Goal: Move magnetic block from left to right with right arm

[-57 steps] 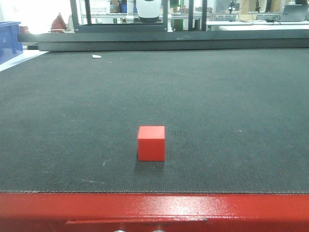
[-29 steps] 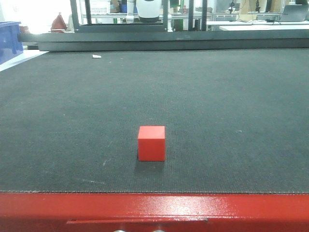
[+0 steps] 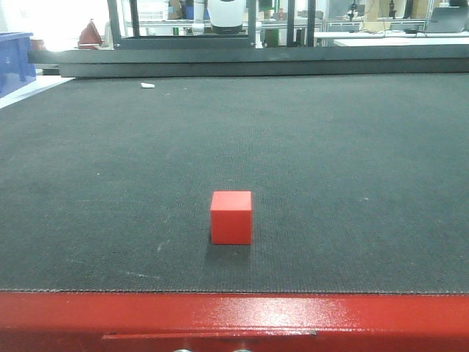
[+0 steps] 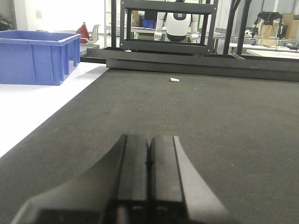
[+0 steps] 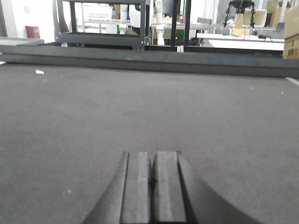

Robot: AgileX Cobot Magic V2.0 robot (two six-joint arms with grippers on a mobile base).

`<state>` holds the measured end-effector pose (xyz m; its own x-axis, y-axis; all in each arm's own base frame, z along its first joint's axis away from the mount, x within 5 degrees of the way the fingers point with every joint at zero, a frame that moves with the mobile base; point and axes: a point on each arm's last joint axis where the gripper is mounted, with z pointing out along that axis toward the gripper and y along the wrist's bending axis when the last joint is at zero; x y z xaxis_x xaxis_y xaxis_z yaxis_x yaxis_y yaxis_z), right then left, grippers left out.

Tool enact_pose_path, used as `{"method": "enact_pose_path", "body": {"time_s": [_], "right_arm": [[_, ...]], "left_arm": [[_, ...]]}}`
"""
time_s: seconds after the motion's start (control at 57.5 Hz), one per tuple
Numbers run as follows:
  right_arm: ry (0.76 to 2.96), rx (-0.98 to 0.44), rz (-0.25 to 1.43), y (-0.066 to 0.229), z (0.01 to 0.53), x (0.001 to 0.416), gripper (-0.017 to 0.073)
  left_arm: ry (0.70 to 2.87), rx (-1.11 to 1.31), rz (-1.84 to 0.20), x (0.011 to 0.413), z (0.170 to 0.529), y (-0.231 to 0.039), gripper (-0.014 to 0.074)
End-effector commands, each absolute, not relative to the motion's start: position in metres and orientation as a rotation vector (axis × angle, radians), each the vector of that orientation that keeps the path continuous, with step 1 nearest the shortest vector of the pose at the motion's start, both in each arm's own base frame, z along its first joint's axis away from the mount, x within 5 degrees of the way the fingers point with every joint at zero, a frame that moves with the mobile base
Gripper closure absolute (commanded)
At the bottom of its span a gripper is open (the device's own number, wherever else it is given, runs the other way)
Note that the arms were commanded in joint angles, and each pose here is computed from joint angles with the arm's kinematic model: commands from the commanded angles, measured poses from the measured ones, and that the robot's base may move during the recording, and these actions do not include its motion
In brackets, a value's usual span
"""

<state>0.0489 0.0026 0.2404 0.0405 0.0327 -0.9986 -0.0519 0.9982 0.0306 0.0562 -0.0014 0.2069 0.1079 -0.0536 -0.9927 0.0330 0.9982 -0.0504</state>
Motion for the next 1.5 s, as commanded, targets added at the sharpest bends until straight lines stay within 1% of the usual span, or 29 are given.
{"method": "enact_pose_path", "body": {"time_s": [0.0,0.209,0.487,0.696,0.731,0.765,0.8,0.818,0.835,0.852,0.887,0.922,0.939,0.957,0.992,1.044,1.131,1.2,1.357,1.479], "right_arm": [[1.497,-0.011,0.064,0.002,0.272,0.048,0.0539],[1.678,-0.016,0.063,0.003,0.295,0.064,0.0539],[1.93,-0.025,0.067,0.007,0.302,0.11,0.0539],[2.07,-0.027,0.174,0.022,0.304,0.147,0.0526],[2.086,-0.042,0.19,0.026,0.305,0.152,0.05],[2.101,-0.066,0.209,0.032,0.307,0.156,0.0454],[2.12,-0.094,0.231,0.038,0.307,0.161,0.039],[2.133,-0.104,0.243,0.041,0.306,0.163,0.0327],[2.141,-0.109,0.251,0.044,0.306,0.165,0.0309],[2.152,-0.113,0.259,0.046,0.306,0.168,0.0257],[2.173,-0.109,0.281,0.051,0.305,0.171,0.0184],[2.203,-0.103,0.313,0.058,0.303,0.176,0.0078],[2.22,-0.091,0.333,0.061,0.302,0.177,0.0045],[2.24,-0.074,0.354,0.065,0.302,0.179,-0.0017],[2.271,-0.052,0.378,0.071,0.301,0.183,-0.0059],[2.323,0.0,0.422,0.079,0.3,0.187,-0.0041],[2.411,0.073,0.47,0.095,0.299,0.195,-0.004],[2.471,0.099,0.486,0.107,0.299,0.2,-0.004],[2.62,0.068,0.455,0.138,0.302,0.217,-0.004],[2.694,0.047,0.439,0.163,0.301,0.229,-0.004]], "left_arm": [[1.366,-0.027,-0.066,0.054,0.213,-0.001,0.072],[1.366,-0.027,-0.066,0.054,0.213,-0.001,0.072],[1.366,-0.027,-0.066,0.054,0.213,-0.001,0.072],[1.366,-0.027,-0.066,0.054,0.213,-0.001,0.072],[1.366,-0.027,-0.066,0.054,0.213,-0.001,0.072],[1.366,-0.027,-0.066,0.054,0.213,-0.001,0.072],[1.366,-0.027,-0.066,0.054,0.213,-0.001,0.072],[1.366,-0.027,-0.066,0.054,0.213,-0.001,0.072],[1.366,-0.027,-0.066,0.054,0.213,-0.001,0.072],[1.366,-0.027,-0.066,0.054,0.213,-0.001,0.072],[1.366,-0.027,-0.066,0.054,0.213,-0.001,0.072],[1.366,-0.027,-0.066,0.054,0.213,-0.001,0.072],[1.366,-0.027,-0.066,0.054,0.213,-0.001,0.072],[1.366,-0.027,-0.066,0.054,0.213,-0.001,0.072],[1.366,-0.027,-0.066,0.054,0.213,-0.001,0.072],[1.366,-0.027,-0.066,0.054,0.213,-0.001,0.072],[1.366,-0.027,-0.066,0.054,0.213,-0.001,0.072],[1.366,-0.027,-0.066,0.054,0.213,-0.001,0.072],[1.366,-0.027,-0.066,0.054,0.213,-0.001,0.072],[1.366,-0.027,-0.066,0.054,0.213,-0.001,0.072]]}}
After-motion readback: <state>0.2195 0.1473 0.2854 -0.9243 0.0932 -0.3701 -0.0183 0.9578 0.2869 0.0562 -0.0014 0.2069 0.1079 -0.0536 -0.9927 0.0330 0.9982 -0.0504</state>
